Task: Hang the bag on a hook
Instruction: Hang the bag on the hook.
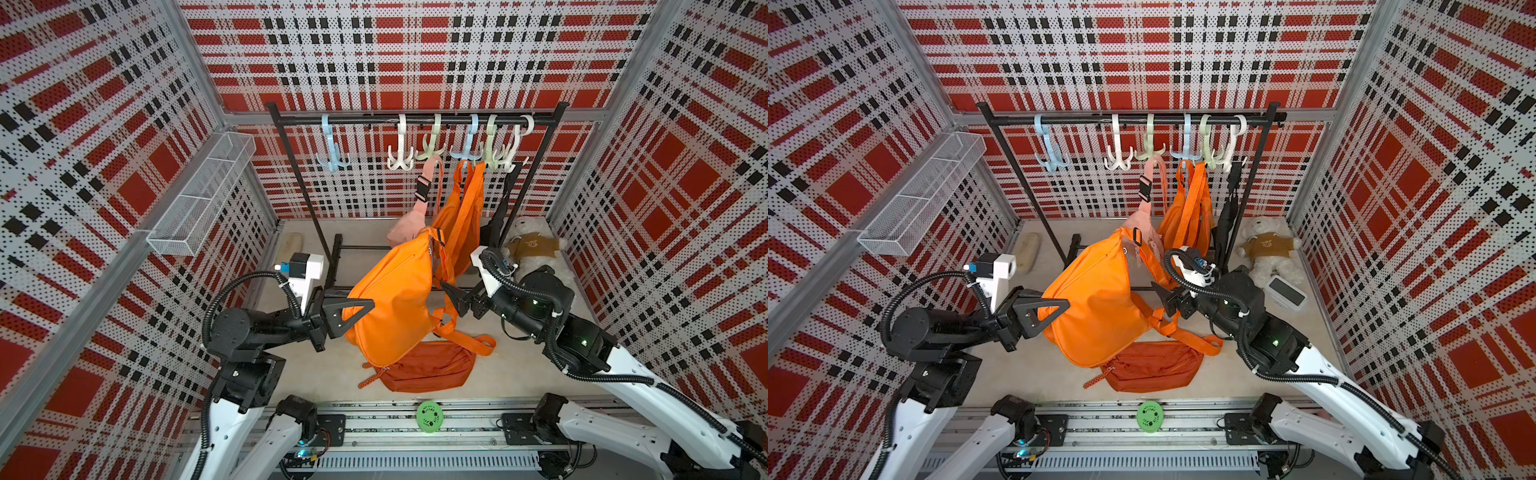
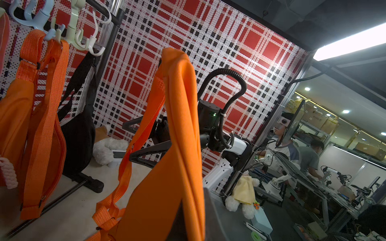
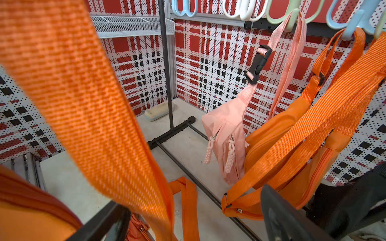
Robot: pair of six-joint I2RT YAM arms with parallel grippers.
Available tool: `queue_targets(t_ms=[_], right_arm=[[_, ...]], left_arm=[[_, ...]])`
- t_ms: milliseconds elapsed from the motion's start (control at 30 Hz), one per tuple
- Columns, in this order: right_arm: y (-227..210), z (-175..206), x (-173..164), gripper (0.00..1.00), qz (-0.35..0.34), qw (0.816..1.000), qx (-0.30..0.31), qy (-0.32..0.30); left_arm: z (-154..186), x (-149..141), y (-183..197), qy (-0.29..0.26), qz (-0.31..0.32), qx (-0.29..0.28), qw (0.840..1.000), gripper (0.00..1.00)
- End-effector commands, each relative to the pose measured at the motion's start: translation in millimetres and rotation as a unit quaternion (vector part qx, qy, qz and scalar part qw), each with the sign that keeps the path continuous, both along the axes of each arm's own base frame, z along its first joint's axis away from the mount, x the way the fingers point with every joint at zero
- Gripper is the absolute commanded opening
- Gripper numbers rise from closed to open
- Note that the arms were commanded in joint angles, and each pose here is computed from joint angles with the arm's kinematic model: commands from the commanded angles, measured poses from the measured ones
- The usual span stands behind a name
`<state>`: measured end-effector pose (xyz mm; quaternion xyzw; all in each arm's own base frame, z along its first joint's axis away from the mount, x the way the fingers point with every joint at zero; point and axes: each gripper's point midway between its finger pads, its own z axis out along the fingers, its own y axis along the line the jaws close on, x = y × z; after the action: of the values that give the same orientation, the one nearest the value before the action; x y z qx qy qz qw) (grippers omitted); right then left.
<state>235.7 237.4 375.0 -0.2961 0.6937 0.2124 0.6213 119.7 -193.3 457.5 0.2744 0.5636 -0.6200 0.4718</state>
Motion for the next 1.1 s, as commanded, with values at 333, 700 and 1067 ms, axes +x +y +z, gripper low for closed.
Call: queue_targets(t_ms=[333, 700, 1067], right_arm=[[4.4, 15.9, 3.3, 0.82, -0.043, 0.998, 0.011, -0.038], [22.2, 30.4, -7.3, 0.86, -0.188, 0.968, -0.049, -0.158], [55.7, 34.8, 5.7, 0.65, -0.196, 0.957, -0.067, -0.202]], left_arm=[[13.0, 1.7, 9.4, -0.016, 0.047, -0.010, 0.999, 0.00], [8.8, 18.9, 17.0, -0.002, 0.104, -0.014, 0.994, 0.00], [7.9, 16.5, 19.4, 0.000, 0.111, -0.019, 0.994, 0.00]])
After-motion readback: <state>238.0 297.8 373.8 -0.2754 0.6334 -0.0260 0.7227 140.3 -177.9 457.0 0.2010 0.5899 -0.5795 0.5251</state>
